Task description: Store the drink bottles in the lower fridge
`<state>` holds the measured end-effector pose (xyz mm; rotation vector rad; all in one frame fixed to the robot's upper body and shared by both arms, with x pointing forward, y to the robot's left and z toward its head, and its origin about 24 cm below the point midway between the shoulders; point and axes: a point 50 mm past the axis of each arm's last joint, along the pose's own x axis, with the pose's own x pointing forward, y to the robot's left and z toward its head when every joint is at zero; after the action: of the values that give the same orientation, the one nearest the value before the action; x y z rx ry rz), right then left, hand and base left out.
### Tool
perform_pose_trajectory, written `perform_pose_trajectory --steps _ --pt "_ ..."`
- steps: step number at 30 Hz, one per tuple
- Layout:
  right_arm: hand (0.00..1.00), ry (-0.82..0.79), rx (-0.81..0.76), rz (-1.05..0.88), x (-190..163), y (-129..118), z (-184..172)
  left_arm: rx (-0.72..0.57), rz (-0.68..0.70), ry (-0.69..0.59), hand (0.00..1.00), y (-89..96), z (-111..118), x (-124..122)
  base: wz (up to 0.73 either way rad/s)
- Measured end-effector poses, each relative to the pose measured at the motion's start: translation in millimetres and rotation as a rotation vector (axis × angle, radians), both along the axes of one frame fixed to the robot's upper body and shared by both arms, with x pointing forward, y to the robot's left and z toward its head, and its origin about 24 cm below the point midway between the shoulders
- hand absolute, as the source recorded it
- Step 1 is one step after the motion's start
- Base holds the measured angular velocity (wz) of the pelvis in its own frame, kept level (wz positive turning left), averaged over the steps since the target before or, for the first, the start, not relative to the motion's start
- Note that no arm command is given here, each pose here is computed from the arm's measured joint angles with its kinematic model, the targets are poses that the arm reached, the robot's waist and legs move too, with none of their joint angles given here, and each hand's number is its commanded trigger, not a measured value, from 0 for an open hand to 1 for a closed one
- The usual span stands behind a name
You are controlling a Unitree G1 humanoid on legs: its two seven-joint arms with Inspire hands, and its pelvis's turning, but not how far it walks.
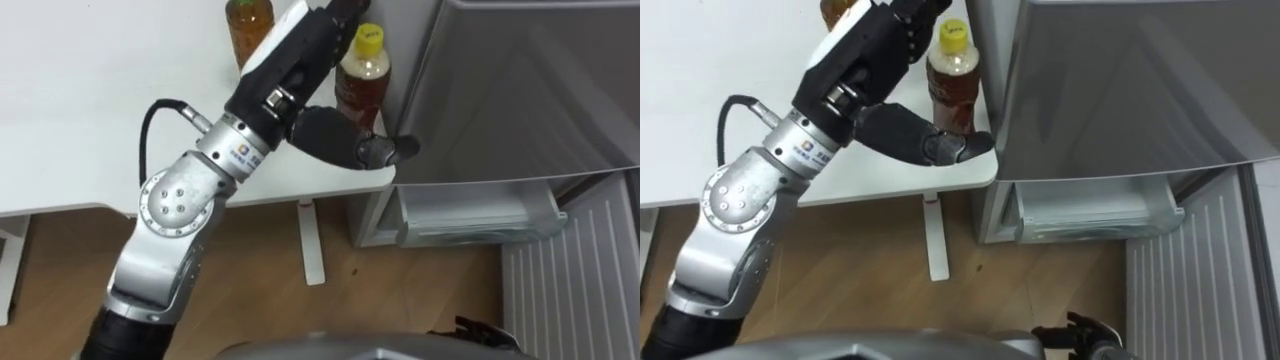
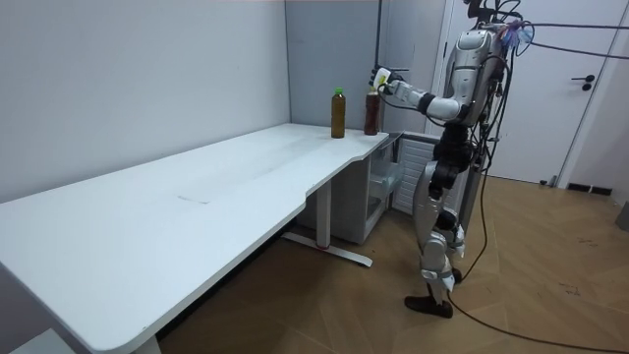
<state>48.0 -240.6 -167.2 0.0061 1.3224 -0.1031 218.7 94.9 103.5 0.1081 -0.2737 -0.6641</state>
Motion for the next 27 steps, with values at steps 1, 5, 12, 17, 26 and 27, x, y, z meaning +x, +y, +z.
perform_pose_trajectory --steps 1,5,12,17,26,27 --pt "0.00 0.000 0.000 0.003 0 0 0 -0.001 0.002 -0.002 0.00 0.1 0 0 -0.04" --pt "0.00 0.004 -0.011 0.008 0 -1 0 -0.004 0.013 0.012 0.00 0.7 -6 2 0.00" --pt "0.00 0.017 -0.020 -0.009 -2 -3 0 0.005 0.034 0.064 0.00 2.2 -17 3 0.00" --pt "0.00 0.019 -0.021 -0.022 -4 -4 0 0.003 0.048 0.071 0.00 3.2 -19 3 0.00" --pt "0.00 0.020 -0.020 -0.019 -5 -3 0 -0.004 0.054 0.068 0.00 2.9 -18 2 0.00" --pt "0.00 0.020 -0.018 -0.019 -5 -3 0 -0.004 0.054 0.067 0.00 2.9 -18 2 0.00"
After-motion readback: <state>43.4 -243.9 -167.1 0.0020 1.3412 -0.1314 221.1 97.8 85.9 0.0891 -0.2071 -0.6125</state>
